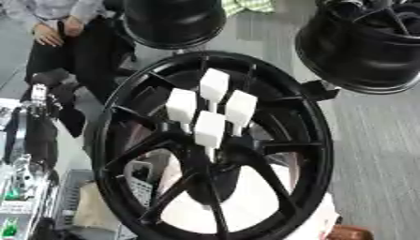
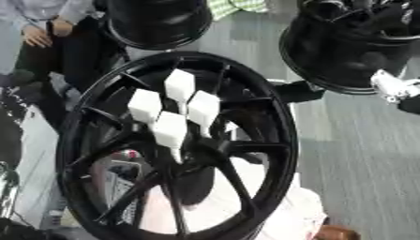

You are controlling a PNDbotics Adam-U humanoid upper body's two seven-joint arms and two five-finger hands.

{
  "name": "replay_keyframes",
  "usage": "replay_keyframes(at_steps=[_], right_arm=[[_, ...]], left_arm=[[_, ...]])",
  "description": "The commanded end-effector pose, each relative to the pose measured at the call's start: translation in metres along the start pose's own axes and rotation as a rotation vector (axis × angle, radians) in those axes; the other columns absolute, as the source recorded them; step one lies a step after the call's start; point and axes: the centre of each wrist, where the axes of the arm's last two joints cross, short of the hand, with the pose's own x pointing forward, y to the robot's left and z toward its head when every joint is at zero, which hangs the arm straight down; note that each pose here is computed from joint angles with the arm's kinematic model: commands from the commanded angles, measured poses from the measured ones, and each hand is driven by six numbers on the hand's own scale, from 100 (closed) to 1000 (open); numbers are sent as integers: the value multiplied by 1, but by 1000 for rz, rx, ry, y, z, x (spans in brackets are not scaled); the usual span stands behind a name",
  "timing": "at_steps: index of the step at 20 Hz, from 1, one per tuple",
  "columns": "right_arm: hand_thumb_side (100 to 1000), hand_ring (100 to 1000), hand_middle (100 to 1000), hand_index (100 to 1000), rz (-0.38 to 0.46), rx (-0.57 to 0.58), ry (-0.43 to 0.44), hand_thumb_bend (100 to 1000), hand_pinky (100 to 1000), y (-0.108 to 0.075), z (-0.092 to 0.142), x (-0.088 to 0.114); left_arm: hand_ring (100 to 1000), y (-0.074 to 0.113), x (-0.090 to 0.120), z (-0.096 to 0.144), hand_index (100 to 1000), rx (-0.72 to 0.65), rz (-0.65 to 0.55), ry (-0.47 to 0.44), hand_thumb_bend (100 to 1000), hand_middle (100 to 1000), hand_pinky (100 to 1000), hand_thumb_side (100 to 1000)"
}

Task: Pull the pin out of the wheel hub.

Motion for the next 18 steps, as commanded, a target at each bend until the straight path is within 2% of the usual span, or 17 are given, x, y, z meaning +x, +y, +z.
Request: replay_keyframes(at_steps=[1, 6, 8, 12, 18], right_arm=[[506, 826, 748, 796, 164, 191, -43, 113, 901, -25, -1, 9], [618, 831, 758, 799, 277, 436, -108, 217, 904, -36, -18, 16], [630, 831, 759, 798, 309, 506, -130, 250, 904, -39, -29, 18], [639, 835, 763, 797, 359, 549, -184, 302, 903, -37, -55, 18], [611, 841, 767, 797, 413, 541, -251, 327, 904, -34, -97, 13]], left_arm=[[806, 3, 7, -3, 813, -22, -28, -24, 100, 786, 892, 854], [807, 2, 7, -4, 813, -35, -31, -25, 100, 786, 892, 855], [807, 2, 7, -4, 813, -38, -32, -24, 100, 786, 892, 855], [807, 2, 7, -4, 813, -48, -34, -22, 100, 786, 892, 856], [807, 1, 7, -4, 813, -49, -29, -24, 100, 786, 892, 857]])
